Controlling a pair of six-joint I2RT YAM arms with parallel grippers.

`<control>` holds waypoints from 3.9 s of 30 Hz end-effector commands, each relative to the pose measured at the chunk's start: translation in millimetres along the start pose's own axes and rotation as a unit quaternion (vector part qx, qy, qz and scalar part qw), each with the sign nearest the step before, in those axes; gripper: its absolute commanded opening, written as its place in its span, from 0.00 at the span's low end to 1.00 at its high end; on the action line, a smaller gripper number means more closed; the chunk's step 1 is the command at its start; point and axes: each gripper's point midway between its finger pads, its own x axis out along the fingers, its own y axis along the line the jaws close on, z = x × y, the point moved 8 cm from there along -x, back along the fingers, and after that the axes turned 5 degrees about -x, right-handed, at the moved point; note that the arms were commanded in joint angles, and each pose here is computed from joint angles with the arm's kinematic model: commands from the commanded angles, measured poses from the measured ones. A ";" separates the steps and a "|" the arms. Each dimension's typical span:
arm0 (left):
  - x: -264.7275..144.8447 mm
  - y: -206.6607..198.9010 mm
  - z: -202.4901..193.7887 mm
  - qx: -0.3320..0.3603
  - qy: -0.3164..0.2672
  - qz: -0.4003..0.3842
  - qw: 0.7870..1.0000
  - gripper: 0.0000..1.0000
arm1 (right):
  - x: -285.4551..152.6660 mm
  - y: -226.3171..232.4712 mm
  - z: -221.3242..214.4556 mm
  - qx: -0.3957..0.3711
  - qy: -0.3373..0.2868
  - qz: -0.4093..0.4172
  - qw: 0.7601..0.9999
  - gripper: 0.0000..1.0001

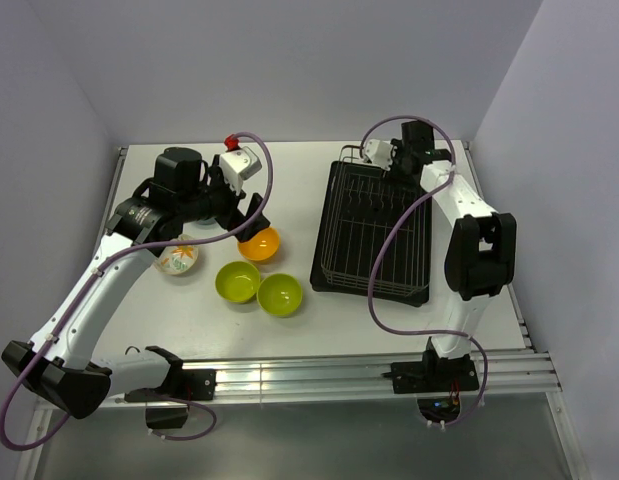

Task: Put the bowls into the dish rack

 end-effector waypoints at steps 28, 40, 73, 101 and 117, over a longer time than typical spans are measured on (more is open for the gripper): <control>-7.5 0.6 7.8 0.022 -0.024 0.006 0.999 0.96 | 1.0 19.4 2.7 -0.063 0.044 0.000 0.997 0.48; -9.3 0.3 7.3 0.025 -0.024 0.007 0.999 0.96 | -7.7 35.4 1.6 -0.064 0.055 0.015 0.996 0.71; -17.3 50.7 -5.9 -0.102 0.007 0.015 0.995 0.97 | -103.2 15.4 26.6 0.026 -0.036 -0.031 0.999 1.00; -75.8 217.7 -240.2 -0.345 0.220 0.192 0.892 0.76 | -201.7 9.2 104.7 0.342 -0.286 0.158 0.881 1.00; -42.9 239.3 -271.3 -0.402 0.189 0.176 0.878 0.45 | -213.0 30.3 120.8 0.366 -0.307 0.206 0.854 1.00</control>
